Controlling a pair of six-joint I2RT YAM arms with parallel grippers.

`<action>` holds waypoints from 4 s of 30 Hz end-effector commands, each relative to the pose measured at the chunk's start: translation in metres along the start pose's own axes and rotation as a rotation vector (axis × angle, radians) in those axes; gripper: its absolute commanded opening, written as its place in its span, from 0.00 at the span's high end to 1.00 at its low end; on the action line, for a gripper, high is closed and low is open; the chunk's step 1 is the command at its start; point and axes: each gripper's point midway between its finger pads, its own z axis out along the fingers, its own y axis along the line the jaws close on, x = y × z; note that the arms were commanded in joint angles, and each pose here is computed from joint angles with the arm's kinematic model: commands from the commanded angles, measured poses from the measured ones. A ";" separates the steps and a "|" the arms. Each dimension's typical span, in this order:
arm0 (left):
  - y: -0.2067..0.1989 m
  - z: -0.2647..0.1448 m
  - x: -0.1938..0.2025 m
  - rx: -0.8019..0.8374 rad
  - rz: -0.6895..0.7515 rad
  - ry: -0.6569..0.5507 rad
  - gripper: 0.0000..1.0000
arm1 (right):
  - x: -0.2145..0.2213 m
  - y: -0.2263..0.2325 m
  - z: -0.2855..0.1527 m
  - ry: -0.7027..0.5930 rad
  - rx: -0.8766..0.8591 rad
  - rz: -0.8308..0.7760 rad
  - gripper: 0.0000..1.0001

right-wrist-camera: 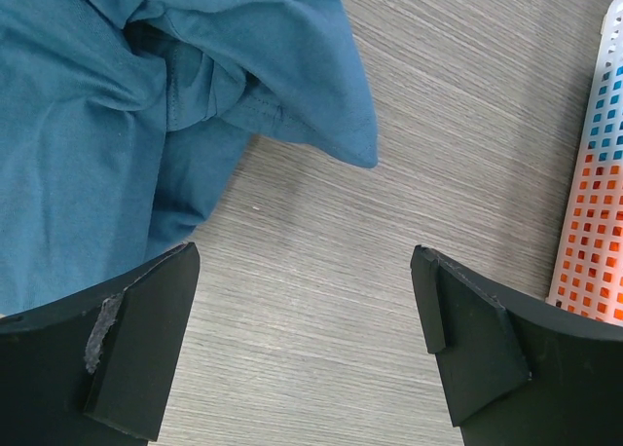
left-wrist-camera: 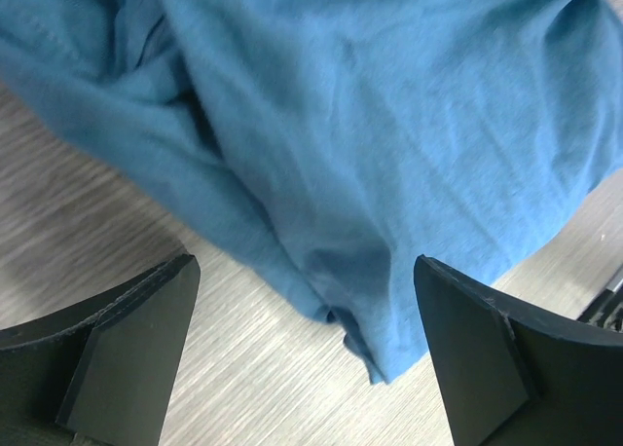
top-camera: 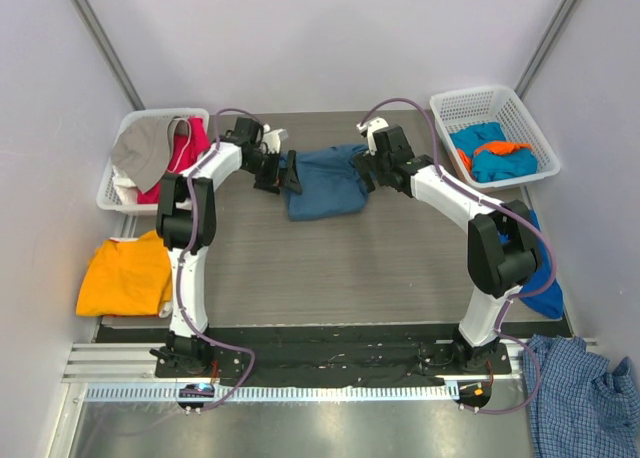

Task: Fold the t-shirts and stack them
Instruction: Put the neatly folded tshirt into the corner of the board with the left arm

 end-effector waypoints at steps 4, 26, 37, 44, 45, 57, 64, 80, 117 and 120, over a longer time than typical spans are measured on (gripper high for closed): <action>-0.003 0.035 0.029 0.025 -0.036 0.110 0.05 | -0.026 -0.004 -0.009 -0.077 -0.002 0.032 0.02; -0.015 0.008 0.053 -0.120 0.158 0.190 1.00 | -0.014 -0.007 -0.010 -0.055 0.011 0.008 0.02; 0.007 -0.127 0.063 -0.563 0.320 0.064 1.00 | -0.018 -0.006 -0.015 -0.064 0.002 0.006 0.03; 0.015 -0.209 0.082 -0.732 0.361 0.008 1.00 | -0.019 -0.004 -0.019 -0.068 -0.020 0.012 0.03; 0.015 -0.222 0.090 -0.750 0.364 0.008 1.00 | -0.019 -0.003 -0.019 -0.068 -0.023 0.010 0.03; 0.045 -0.336 0.166 -1.026 0.386 0.177 1.00 | -0.022 0.004 -0.024 -0.082 -0.067 0.017 0.03; 0.043 -0.405 0.196 -1.091 0.367 0.238 1.00 | -0.019 0.007 -0.023 -0.075 -0.081 0.015 0.03; 0.116 -0.435 0.275 -1.196 0.209 0.464 1.00 | -0.017 0.013 -0.023 -0.066 -0.111 0.015 0.03; 0.061 -0.409 0.131 -0.806 0.074 -0.594 0.01 | -0.019 0.008 -0.023 -0.054 -0.092 0.016 0.03; 0.045 -0.386 0.110 -0.662 0.034 -0.622 0.00 | -0.026 -0.002 -0.027 -0.066 -0.043 0.033 0.03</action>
